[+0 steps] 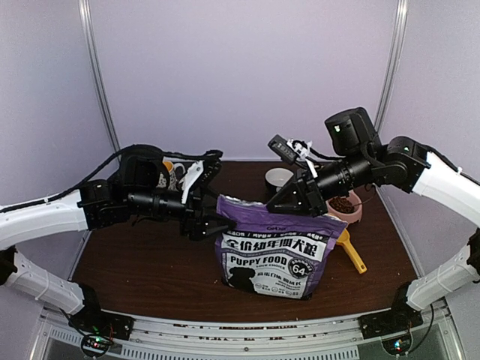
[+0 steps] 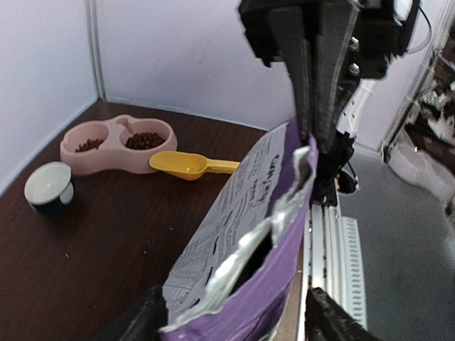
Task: Serve the pet food
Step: Adjust the pet food bag at the center of the board, then pass from the right arm to the left
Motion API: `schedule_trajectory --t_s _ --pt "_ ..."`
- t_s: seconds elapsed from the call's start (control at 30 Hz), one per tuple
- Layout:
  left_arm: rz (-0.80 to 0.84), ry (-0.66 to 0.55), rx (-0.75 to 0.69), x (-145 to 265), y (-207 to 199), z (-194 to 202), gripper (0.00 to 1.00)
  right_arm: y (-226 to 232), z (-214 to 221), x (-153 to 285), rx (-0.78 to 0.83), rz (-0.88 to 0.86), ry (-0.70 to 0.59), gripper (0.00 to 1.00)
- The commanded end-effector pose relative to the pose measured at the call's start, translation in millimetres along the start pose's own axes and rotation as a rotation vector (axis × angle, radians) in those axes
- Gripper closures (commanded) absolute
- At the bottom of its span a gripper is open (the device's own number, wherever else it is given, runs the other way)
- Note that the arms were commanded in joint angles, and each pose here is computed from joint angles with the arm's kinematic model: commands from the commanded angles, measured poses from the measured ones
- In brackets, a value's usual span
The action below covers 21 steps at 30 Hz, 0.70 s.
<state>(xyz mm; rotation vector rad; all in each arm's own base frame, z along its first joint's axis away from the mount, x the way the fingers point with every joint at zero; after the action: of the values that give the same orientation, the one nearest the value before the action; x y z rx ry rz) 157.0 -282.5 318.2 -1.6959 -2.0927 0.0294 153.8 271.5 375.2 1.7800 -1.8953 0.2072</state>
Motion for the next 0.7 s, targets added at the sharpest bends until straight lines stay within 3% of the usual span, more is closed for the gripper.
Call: schedule_trajectory --t_s 0.0,0.13,0.27,0.33,0.4,0.5,0.57,0.67 --pt "0.175 -0.079 -0.068 -1.2 -14.0 -20.8 0.46 9.4 -6.6 8.4 0.073 -0.04 -0.066 1.0" --pt "0.185 -0.062 -0.052 -2.3 -13.6 -15.6 0.78 8.6 -4.7 11.1 0.085 -0.014 -0.053 1.0" --pt "0.185 -0.059 -0.042 1.0 -15.0 -14.3 1.0 4.9 -0.7 13.2 0.092 0.059 0.026 1.0" --pt "0.189 -0.068 -0.04 4.4 -17.1 -16.4 1.0 6.1 -0.4 13.4 0.106 0.083 0.064 0.92" --pt "0.189 -0.08 -0.041 8.0 -19.0 -19.1 1.0 11.7 -2.9 14.4 0.134 0.096 0.072 0.69" --pt "0.187 -0.097 -0.033 14.2 -22.1 -23.4 1.0 21.6 -7.9 14.1 0.188 0.125 0.069 0.45" --pt "0.194 -0.1 -0.035 18.4 -24.9 -25.5 1.0 25.5 -11.0 11.7 0.225 0.167 0.084 0.36" --pt "0.198 -0.081 -0.044 22.9 -27.8 -26.3 1.0 24.9 -14.6 4.4 0.27 0.235 0.119 0.33"
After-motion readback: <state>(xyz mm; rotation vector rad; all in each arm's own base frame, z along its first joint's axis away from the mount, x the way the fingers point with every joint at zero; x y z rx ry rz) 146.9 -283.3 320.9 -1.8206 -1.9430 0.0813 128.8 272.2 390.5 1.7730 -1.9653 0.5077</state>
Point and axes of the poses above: each gripper's point midway between its finger pads, its own x axis back along the fingers, its own y axis along the line the jaws close on, z = x × y, the point moved 9 cm from there along x, back along the fingers, and after that the axes turned 10 degrees about x, right-handed, at the moved point
